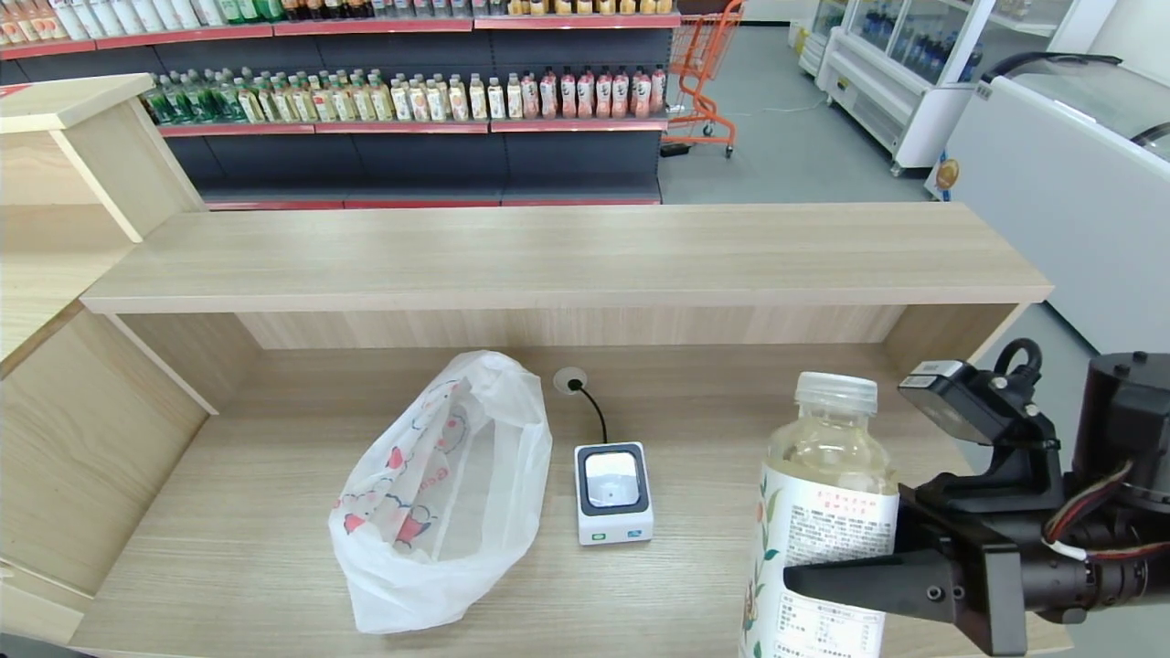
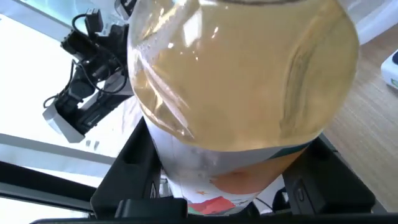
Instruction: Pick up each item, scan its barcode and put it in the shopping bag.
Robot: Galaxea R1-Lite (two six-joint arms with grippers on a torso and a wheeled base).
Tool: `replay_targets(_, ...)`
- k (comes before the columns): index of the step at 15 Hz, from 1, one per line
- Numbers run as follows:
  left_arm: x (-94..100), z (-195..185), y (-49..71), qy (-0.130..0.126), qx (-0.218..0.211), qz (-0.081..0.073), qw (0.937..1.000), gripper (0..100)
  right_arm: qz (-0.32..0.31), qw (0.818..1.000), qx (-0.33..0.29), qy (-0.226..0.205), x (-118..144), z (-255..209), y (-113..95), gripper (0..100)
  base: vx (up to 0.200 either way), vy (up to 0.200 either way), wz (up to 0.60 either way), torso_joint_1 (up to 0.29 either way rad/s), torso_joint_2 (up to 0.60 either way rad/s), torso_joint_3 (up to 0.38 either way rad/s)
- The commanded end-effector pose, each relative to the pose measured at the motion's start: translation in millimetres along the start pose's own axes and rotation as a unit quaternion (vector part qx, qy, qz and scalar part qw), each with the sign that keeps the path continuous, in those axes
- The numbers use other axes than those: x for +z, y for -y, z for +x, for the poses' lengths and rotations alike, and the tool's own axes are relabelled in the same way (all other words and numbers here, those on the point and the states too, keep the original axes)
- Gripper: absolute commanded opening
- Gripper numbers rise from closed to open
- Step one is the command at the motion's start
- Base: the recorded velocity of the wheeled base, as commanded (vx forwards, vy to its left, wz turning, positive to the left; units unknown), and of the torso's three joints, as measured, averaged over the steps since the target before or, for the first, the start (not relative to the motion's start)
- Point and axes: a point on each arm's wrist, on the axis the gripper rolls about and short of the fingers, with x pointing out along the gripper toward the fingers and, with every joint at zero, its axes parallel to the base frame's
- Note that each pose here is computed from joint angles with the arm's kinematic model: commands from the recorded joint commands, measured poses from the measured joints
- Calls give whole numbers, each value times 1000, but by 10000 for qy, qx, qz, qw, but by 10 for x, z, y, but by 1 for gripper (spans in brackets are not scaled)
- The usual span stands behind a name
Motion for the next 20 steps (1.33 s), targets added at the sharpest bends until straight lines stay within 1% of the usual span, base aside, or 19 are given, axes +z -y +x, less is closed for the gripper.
replay_targets(1, 1, 1, 0, -6, -2, -1, 10000, 100, 91, 9999, 23, -90, -23, 13, -13, 0, 0, 0, 0, 0, 0, 0)
replay_targets(4, 1, 1, 0, -6, -2, -1, 10000, 100, 142, 9998, 5, -144, -41, 16, -9, 0, 0, 0, 0, 0, 0, 0)
replay_targets(16, 1, 1, 0, -6, -2, -1, 10000, 100, 50, 9999, -9, -92, -19, -3, -32, 0, 0, 0, 0, 0, 0, 0)
replay_targets(19, 1, 1, 0, -6, -2, -1, 10000, 100, 0, 10000, -81, -22, -3, -25, -17, 0, 0, 0, 0, 0, 0, 0)
replay_targets(20, 1, 1, 0, -6, -2, -1, 10000, 100, -125, 9996, -248, 79, 16, -46, 8, 0, 0, 0, 0, 0, 0, 0)
